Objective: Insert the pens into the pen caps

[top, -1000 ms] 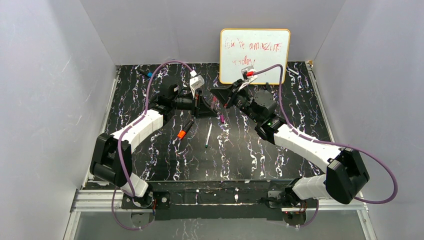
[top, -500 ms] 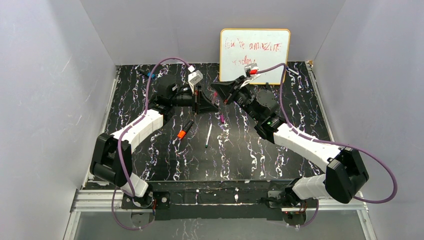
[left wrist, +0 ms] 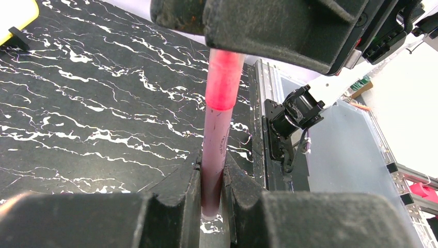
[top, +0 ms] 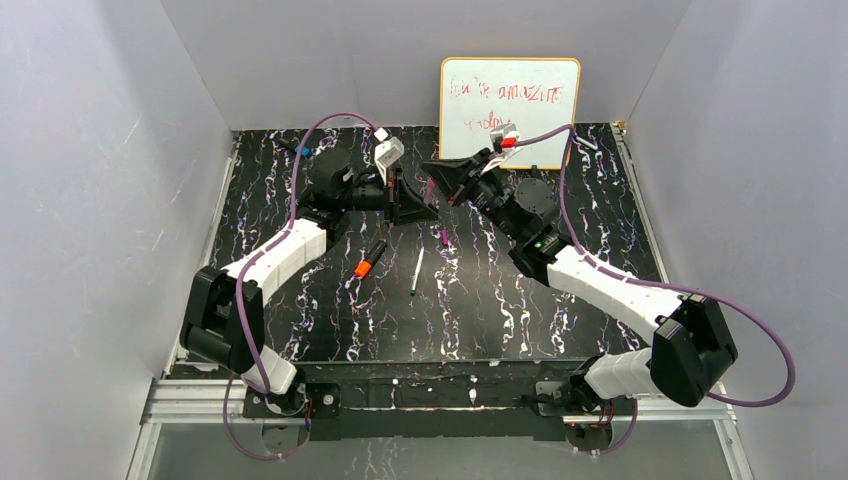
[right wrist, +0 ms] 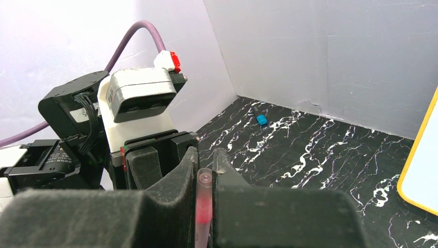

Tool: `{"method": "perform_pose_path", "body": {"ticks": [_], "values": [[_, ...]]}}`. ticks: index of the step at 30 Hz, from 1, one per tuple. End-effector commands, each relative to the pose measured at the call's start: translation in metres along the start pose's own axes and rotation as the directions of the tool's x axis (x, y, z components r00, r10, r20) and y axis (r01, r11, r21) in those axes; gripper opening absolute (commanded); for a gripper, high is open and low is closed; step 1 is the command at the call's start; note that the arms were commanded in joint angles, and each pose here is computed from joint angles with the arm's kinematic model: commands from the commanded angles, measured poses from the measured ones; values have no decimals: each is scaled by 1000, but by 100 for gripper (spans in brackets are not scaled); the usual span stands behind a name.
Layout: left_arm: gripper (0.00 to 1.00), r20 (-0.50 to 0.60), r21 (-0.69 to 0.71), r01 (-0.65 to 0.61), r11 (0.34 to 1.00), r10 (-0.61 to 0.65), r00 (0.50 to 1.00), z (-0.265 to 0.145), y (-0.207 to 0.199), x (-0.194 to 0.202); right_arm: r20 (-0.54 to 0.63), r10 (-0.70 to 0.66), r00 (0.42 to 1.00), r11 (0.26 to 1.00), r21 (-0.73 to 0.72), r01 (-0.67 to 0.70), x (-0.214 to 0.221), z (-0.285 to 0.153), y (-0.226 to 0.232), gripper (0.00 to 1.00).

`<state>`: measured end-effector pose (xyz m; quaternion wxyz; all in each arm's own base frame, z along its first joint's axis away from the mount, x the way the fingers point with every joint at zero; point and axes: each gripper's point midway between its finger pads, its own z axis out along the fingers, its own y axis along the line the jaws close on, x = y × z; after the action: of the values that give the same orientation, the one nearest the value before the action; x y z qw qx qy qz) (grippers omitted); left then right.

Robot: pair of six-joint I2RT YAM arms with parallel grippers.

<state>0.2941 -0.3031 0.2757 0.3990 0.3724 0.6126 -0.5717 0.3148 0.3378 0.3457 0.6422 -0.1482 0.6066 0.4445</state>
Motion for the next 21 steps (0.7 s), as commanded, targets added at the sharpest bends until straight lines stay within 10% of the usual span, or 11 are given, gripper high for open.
{"method": "perform_pose_path", "body": {"ticks": [1,21], "values": [[0,309,-157,-341,927,374,874,-18,-34,-143,-632,82,770,984,-71,-163,188,-76,24,1],[0,351,-211,-395,894,447,823,-34,-43,-179,-716,82,694,981,-65,-183,218,-93,21,1]]}}
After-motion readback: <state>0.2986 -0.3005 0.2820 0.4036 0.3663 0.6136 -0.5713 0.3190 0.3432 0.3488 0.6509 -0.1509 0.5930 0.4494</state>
